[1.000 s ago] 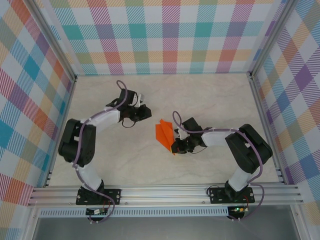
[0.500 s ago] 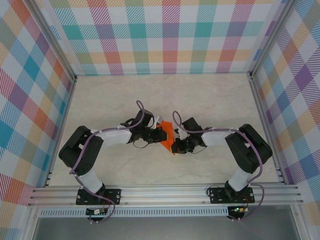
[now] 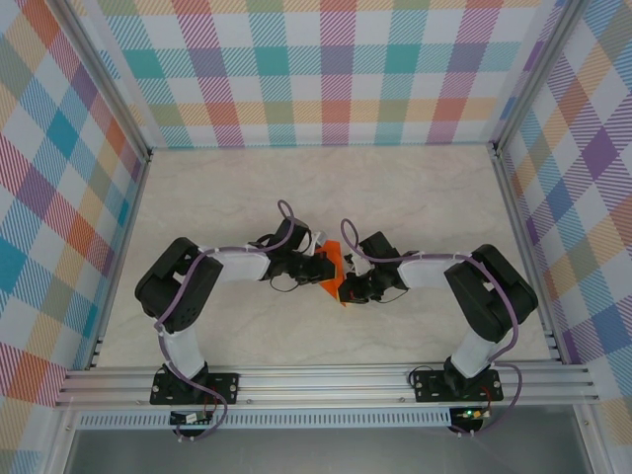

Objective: Fold a paper plane with a square sheet of paper (fold left side to right side)
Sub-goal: Fourth fold the wing at the center of the table.

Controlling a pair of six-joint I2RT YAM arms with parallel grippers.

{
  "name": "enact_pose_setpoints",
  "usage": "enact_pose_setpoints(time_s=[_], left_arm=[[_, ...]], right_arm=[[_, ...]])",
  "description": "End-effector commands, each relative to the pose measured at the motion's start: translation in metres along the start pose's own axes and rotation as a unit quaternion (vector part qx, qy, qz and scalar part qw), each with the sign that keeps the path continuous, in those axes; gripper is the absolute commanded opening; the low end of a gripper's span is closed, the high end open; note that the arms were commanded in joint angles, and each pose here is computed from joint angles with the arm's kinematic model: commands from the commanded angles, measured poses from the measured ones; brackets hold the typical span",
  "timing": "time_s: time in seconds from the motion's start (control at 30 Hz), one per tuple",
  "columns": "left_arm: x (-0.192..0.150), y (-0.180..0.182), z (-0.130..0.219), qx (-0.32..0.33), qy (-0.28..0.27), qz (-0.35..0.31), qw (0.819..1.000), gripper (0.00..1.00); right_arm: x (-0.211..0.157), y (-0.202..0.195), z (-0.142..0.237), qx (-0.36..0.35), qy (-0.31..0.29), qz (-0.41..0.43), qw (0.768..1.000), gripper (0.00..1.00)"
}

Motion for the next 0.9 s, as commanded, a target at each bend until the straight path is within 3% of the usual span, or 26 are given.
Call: enact_pose_setpoints(time_s=[0.0,0.53,0.87], left_arm=[[0.004,-0.008,-0.007,-0.014,0.002,-0.011,1.000,0.06],[0.006,0.034,-0.027,0.063,0.016,-0.004,0.998,0.02],[0.027,0.068,-0.010,0.079,-0.001,0.001,0.997,0.01]], right_arm=[[-0.037,-0.060,-0.009,-0.116,0.057,-0.064,0.990,0.00],[-0.040,-0.063,-0.007,-0.128,0.066,-0.062,0.988,0.00],[-0.042,-0.064,-0.006,-0.129,0.068,-0.061,0.987,0.00]])
Point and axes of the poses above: each hand's point on the last joint's axis, 136 mm out from that joint toward the fingers, its own z axis back along the fingers, its own y axis along the line the jaws close on, x = y × z, the point moved 2 cm from there along z, back along the fingers, and after that the axes turned 6 degrees about -z, right-handed, at the moved point
